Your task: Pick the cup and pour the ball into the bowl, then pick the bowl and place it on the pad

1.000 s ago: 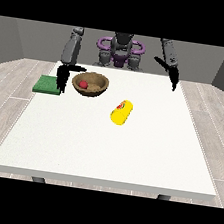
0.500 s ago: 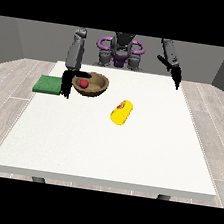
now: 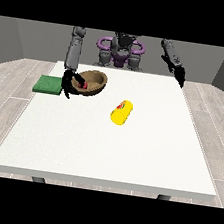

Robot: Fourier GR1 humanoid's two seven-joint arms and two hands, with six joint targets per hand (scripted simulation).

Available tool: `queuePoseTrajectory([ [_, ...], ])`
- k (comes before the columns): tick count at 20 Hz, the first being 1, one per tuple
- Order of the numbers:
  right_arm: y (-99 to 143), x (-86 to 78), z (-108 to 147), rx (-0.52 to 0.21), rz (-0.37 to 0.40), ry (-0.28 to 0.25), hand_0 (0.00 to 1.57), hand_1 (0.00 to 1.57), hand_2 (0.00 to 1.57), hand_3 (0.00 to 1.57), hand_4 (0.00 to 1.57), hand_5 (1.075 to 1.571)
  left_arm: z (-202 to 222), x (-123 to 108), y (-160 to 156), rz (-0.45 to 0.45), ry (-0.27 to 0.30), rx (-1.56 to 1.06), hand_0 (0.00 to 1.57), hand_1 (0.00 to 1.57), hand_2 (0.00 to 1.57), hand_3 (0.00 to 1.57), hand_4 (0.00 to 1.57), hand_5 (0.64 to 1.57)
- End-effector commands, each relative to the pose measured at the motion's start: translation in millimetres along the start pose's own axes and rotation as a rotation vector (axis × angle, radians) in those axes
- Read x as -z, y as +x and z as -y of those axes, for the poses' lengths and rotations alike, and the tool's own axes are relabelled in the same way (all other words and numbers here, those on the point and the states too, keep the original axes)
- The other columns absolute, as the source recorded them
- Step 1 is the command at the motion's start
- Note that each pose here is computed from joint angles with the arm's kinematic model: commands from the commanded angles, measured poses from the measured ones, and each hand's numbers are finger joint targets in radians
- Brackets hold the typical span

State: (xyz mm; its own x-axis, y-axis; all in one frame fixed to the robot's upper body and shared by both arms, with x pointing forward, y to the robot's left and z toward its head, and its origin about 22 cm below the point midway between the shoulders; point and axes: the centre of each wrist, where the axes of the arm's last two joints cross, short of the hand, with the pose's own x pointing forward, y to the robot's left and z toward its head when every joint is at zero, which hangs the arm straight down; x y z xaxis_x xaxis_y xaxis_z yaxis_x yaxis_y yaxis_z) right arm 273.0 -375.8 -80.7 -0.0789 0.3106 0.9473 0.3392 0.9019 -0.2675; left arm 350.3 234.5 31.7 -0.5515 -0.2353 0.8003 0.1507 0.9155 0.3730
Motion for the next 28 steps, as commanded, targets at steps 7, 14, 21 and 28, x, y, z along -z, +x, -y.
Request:
queuePoseTrajectory([
  [7, 1.5, -1.5, 71.3, -0.359, -0.366, -0.142, 1.57, 1.57, 1.57, 1.57, 1.18, 1.571, 26.3, 15.6, 7.2, -0.016, -0.077, -0.032, 0.0, 0.0, 0.0, 0.0, 0.0, 0.707],
  [14, 52.8, 37.6, 118.3, -0.519, -0.539, -0.04, 1.57, 1.57, 1.57, 1.57, 1.27, 1.569, 21.8, -17.4, -23.4, -0.162, -0.029, -0.068, 0.0, 0.0, 0.0, 0.0, 0.0, 0.716],
  [21, 148.2, 82.1, 157.6, -0.916, -0.46, 0.129, 1.57, 1.57, 1.57, 1.57, 1.57, 1.555, 13.9, -60.4, -50.6, -0.32, 0.048, -0.097, 0.0, 0.0, 0.0, 0.0, 0.0, 0.732],
  [28, 185.0, 107.1, 87.7, -0.892, -0.325, 0.226, 1.57, 1.57, 1.57, 1.57, 1.57, 1.554, -33.5, -101.5, -64.7, -0.335, 0.198, -0.024, 0.0, 0.0, 0.0, 0.0, 0.0, 0.718],
])
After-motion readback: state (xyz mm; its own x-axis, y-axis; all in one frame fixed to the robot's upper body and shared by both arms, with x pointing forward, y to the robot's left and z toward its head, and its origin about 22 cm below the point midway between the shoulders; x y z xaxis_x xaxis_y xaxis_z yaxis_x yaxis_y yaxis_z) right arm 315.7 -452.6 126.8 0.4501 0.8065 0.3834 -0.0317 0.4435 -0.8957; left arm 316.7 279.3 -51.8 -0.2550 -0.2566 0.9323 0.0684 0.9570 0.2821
